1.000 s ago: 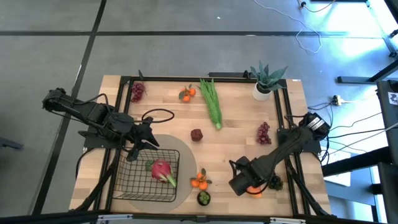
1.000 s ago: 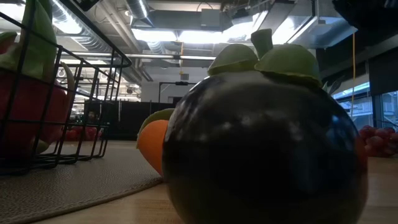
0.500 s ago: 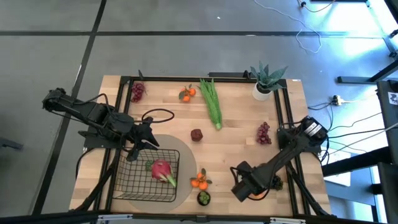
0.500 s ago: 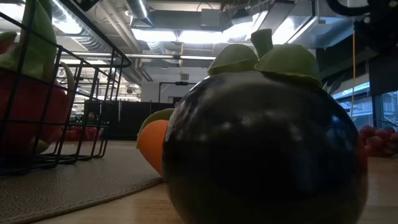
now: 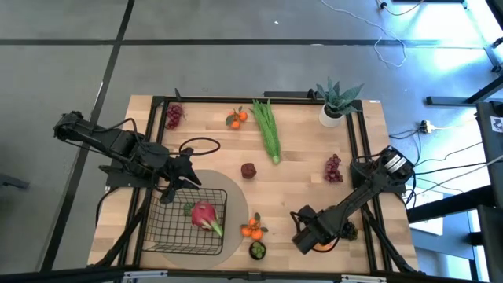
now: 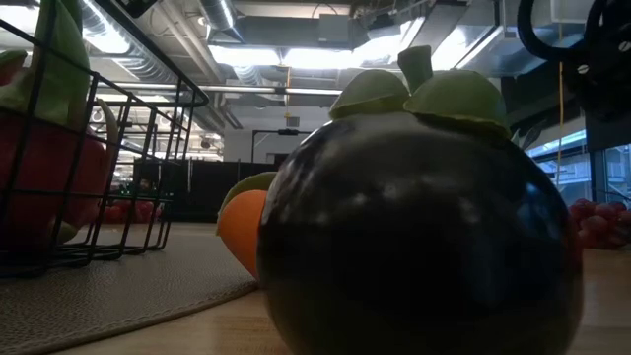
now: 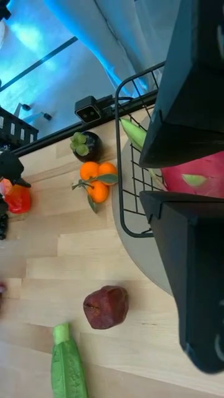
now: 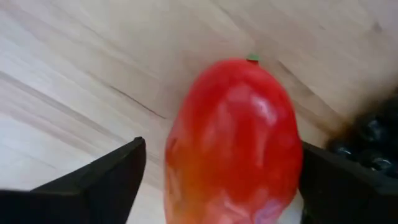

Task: Build produce basket
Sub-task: Put the red mango into the black wire basket

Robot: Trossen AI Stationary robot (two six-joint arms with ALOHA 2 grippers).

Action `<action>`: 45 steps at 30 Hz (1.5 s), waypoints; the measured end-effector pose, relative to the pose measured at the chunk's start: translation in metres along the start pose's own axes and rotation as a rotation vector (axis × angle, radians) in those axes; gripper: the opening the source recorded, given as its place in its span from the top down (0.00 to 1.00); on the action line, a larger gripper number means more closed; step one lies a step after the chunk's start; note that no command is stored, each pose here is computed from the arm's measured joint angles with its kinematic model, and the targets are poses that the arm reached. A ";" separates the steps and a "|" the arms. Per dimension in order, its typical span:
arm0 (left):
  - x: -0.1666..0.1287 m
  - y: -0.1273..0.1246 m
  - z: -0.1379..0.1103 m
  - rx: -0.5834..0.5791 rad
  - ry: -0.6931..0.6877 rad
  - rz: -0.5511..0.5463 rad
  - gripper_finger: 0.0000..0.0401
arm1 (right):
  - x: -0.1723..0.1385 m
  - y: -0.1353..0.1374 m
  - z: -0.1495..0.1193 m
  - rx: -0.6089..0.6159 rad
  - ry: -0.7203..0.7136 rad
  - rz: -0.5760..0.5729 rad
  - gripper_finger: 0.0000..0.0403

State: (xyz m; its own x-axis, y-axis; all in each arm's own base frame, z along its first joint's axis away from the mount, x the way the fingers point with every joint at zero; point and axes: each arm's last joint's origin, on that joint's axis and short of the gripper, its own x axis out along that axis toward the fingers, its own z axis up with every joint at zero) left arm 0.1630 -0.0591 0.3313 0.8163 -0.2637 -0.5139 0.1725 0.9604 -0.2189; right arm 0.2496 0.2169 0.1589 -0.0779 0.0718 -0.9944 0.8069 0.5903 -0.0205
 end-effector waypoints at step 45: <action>0.000 0.000 0.000 0.000 0.000 0.000 0.85 | -0.031 0.014 0.000 -0.094 -0.105 0.053 0.40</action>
State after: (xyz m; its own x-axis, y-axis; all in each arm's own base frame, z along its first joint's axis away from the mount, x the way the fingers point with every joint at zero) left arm 0.1630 -0.0592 0.3313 0.8162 -0.2641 -0.5139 0.1729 0.9603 -0.2190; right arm 0.2635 0.2232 0.1890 0.0289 0.0235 -0.9993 0.7492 0.6613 0.0372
